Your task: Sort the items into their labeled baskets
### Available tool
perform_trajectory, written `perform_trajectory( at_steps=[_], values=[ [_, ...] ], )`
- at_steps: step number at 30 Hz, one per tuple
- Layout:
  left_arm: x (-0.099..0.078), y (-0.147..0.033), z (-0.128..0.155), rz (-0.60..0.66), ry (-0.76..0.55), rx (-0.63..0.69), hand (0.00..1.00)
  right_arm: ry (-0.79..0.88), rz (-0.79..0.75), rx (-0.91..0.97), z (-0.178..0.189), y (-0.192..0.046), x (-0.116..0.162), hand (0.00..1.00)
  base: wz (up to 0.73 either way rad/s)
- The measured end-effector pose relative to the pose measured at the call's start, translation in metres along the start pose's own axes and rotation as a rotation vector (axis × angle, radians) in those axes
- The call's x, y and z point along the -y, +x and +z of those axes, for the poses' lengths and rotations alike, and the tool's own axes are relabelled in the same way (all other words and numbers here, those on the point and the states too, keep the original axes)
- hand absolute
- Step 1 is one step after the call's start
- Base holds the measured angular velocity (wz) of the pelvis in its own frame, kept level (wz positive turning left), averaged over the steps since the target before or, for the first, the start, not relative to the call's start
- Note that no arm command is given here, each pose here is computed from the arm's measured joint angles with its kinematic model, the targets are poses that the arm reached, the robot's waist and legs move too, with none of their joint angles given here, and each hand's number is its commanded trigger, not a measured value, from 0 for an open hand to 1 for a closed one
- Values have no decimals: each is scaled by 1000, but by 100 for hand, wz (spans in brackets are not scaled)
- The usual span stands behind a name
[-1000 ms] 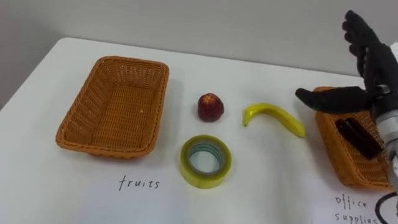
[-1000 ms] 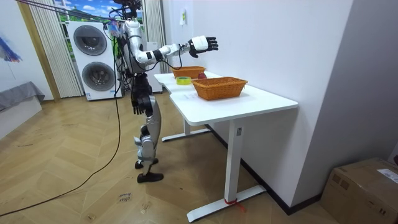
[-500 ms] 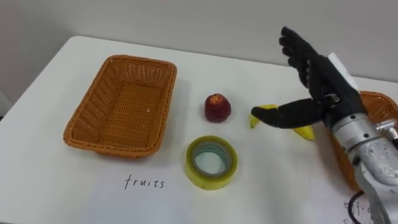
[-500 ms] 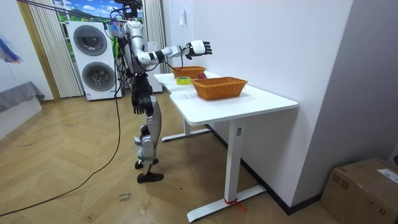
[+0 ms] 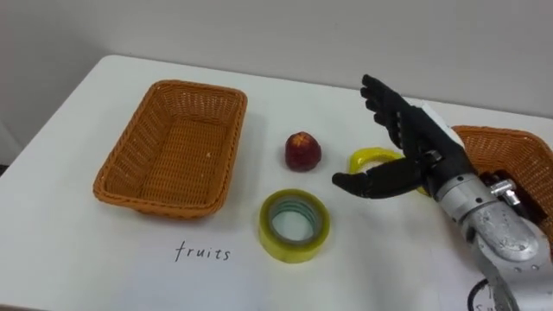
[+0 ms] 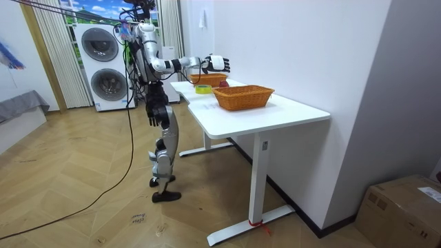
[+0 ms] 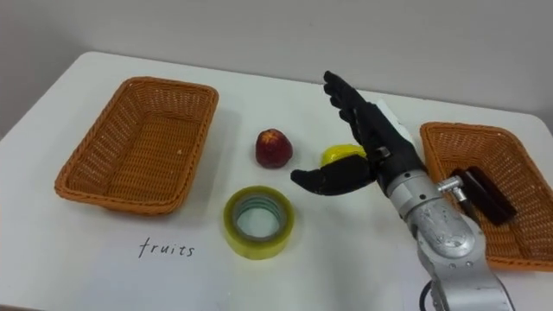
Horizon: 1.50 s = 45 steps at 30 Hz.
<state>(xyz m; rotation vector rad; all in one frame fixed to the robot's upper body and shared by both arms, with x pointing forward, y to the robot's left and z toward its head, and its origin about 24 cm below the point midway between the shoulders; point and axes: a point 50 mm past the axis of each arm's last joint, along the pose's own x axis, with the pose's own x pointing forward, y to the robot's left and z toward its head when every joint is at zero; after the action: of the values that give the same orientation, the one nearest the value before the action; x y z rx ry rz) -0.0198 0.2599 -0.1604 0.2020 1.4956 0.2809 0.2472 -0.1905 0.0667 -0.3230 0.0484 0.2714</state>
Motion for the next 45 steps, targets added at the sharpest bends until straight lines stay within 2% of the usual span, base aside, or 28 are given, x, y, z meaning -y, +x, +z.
perform_trajectory(
  at_steps=[16, 36, 45],
  values=[
    [4, -1, 4, -12, -4, 15, 0, 37, 49, -58, -14, 3, -18, 0, 1],
    [5, 0, 5, -21, 3, 15, 0, 34, 54, -77, -18, 3, -19, 0, 0],
    [8, 0, 4, -28, 30, -1, 0, -10, 121, -113, -25, 0, -37, 0, 0]
  ],
)
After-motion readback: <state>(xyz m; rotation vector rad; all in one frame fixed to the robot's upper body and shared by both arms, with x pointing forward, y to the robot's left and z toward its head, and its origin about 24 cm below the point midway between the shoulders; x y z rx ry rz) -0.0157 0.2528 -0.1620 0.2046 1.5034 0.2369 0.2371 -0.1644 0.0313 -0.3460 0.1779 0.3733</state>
